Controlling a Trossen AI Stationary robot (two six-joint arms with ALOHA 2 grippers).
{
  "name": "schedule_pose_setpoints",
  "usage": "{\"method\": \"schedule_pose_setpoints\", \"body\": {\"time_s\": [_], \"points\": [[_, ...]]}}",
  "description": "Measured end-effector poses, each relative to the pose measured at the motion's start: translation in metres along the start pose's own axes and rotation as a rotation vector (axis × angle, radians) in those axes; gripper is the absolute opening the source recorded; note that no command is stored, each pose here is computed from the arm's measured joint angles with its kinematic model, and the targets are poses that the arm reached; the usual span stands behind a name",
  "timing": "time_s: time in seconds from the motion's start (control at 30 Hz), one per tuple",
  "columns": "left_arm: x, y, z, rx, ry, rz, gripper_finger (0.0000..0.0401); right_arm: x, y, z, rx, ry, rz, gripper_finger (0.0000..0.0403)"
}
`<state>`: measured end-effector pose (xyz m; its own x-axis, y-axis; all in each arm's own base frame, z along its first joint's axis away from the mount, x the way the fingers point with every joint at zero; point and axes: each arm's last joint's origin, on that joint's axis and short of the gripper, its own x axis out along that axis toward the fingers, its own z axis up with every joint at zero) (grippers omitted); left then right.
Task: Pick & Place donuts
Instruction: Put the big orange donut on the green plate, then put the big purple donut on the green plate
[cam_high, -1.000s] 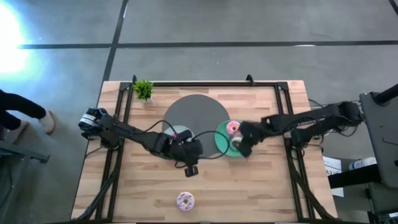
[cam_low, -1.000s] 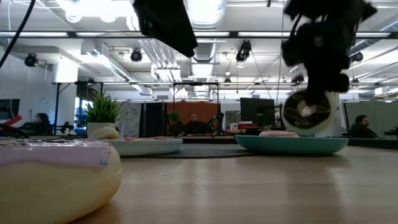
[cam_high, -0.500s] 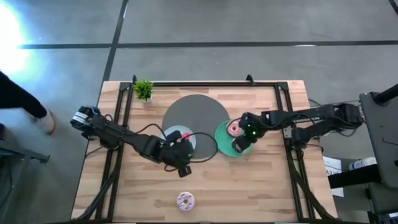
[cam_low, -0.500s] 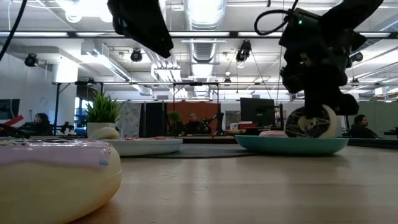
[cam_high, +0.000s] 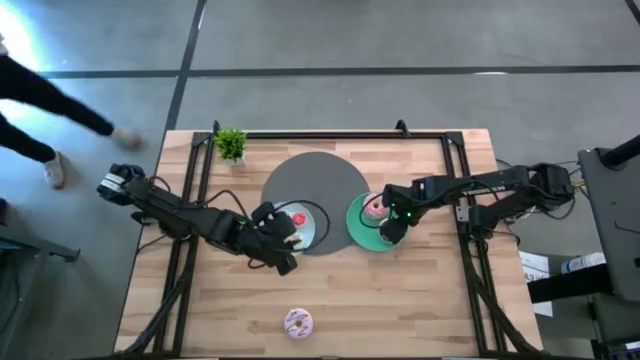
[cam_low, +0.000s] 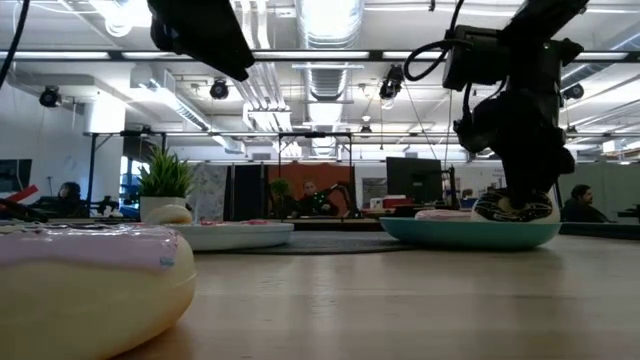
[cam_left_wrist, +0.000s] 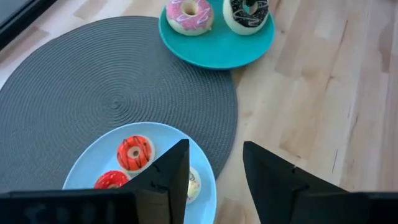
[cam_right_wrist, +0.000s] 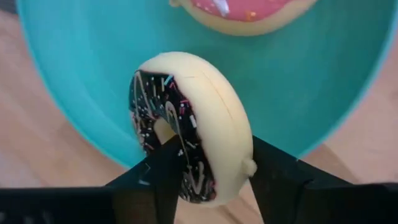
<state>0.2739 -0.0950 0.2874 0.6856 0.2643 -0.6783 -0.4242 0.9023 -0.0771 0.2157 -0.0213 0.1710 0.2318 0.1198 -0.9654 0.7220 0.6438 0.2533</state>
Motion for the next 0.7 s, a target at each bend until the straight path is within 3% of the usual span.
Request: {"method": "schedule_pose_setpoints", "body": {"time_s": [0.3,0.7], "points": [[-0.011,0.005,-0.005,-0.033,0.001,-0.011,0.0126,-0.009,-0.001,0.002,-0.084,-0.025,-0.172,0.0202],[-0.016,0.001,-0.013,-0.026,0.057,-0.044,0.0126,-0.052,0.01,0.007,-0.232,-0.165,-0.161,0.0205]]}}
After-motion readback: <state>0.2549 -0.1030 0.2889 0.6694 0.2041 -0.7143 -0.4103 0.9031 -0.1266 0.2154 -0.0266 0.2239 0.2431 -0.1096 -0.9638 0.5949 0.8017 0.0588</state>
